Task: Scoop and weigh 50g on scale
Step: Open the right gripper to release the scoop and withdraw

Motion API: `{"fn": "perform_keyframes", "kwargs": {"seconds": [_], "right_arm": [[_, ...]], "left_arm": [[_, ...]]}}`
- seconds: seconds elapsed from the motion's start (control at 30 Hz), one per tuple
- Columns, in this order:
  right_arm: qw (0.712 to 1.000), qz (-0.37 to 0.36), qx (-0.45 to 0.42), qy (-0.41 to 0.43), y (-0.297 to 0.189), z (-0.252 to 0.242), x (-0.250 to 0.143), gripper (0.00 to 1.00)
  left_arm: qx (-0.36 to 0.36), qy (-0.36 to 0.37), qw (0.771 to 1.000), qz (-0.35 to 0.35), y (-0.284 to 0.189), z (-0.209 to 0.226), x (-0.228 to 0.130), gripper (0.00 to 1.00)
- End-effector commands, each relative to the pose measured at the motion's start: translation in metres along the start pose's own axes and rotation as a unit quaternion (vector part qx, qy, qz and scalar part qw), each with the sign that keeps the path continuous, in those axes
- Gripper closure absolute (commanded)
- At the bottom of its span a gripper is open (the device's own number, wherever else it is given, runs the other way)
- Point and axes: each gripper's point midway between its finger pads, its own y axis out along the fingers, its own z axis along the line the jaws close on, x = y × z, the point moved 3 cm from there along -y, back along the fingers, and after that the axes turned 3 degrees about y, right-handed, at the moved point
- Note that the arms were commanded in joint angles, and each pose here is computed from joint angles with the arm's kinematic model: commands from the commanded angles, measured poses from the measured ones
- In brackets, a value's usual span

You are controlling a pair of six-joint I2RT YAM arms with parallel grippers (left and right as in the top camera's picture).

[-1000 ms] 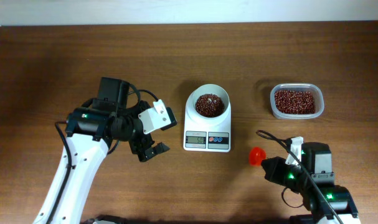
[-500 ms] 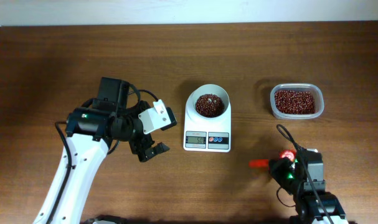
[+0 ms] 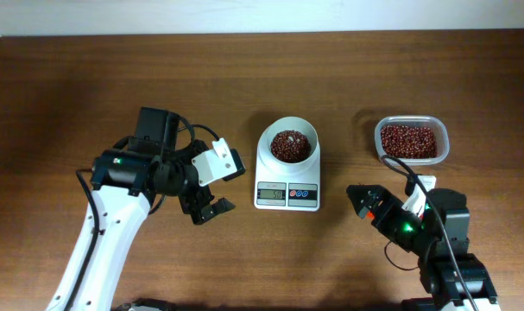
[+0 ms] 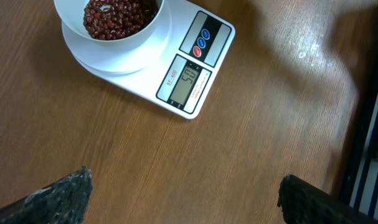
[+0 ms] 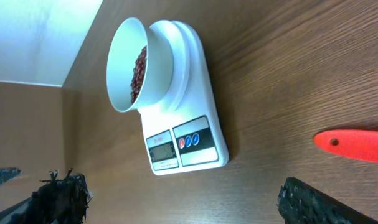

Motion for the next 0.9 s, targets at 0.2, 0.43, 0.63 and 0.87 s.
{"fn": "perform_keyframes", "kwargs": {"seconds": [0.2,0.43,0.63,0.87], "right_arm": [[0.999,0.008,-0.031,-0.002,-0.003,-0.008,-0.004,0.01],[0.95,-0.172,-0.045,-0.258,-0.043,0.009,0.033,0.01],[0.879,-0.31,-0.01,-0.362,-0.091,0.037,0.041,0.01],[0.839,-0.38,0.058,-0.385,-0.072,0.025,0.037,0.01]], "left_arm": [[-0.006,0.009,1.0,-0.008,0.001,-0.002,0.002,0.01],[-0.006,0.009,1.0,-0.008,0.001,-0.002,0.002,0.01],[-0.006,0.01,1.0,-0.008,0.001,-0.002,0.003,0.01],[-0.006,0.009,1.0,-0.008,0.0,-0.002,0.002,0.01]]}}
